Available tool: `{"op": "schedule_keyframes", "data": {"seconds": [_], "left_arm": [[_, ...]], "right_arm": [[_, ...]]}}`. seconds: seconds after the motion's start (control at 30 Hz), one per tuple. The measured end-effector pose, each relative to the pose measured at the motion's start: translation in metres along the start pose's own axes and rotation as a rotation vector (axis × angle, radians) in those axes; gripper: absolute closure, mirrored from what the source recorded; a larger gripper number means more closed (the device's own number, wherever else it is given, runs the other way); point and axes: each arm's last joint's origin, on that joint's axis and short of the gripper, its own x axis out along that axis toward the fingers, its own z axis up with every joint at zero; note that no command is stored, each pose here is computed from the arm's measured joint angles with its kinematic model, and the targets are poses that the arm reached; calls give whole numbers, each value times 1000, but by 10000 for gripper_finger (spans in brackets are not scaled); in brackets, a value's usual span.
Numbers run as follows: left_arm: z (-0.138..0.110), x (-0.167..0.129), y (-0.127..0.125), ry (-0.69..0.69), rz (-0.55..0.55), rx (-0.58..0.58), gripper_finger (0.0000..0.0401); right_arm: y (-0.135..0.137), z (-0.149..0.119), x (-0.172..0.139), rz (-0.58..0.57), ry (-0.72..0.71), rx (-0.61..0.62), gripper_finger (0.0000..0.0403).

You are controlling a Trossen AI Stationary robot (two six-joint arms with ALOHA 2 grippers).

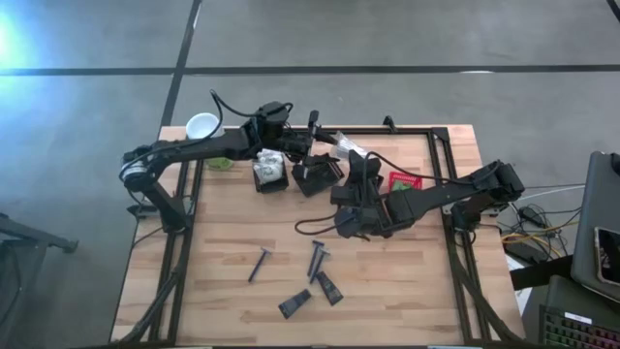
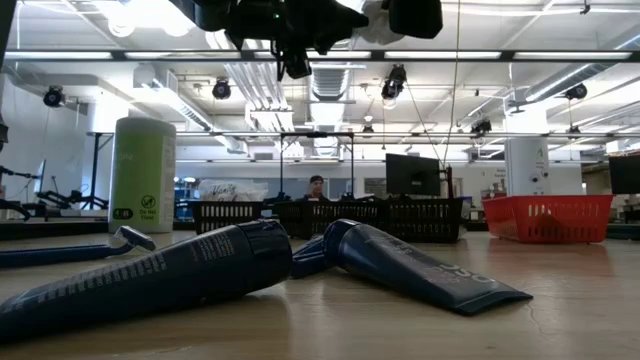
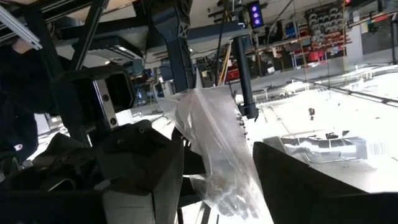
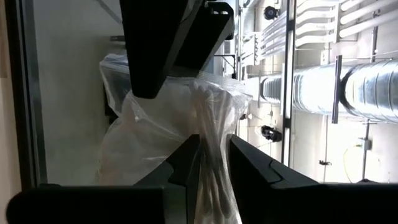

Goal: Pick & Place Travel size toiletries
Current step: Put the cotton pack into the left black bin

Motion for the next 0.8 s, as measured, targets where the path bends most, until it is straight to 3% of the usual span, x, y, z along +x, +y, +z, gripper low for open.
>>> {"op": "schedule_keyframes", "data": {"seconds": [0.23, 0.57, 0.8], "left_arm": [[0, 0, 0, 6, 8, 1, 215], [-1, 0, 0, 7, 9, 23, 307], [-1, 0, 0, 7, 9, 58, 349]], "right_arm": [[0, 0, 1, 0, 2, 0, 317], [0, 0, 1, 0, 2, 1, 330], [0, 0, 1, 0, 2, 4, 319]]}}
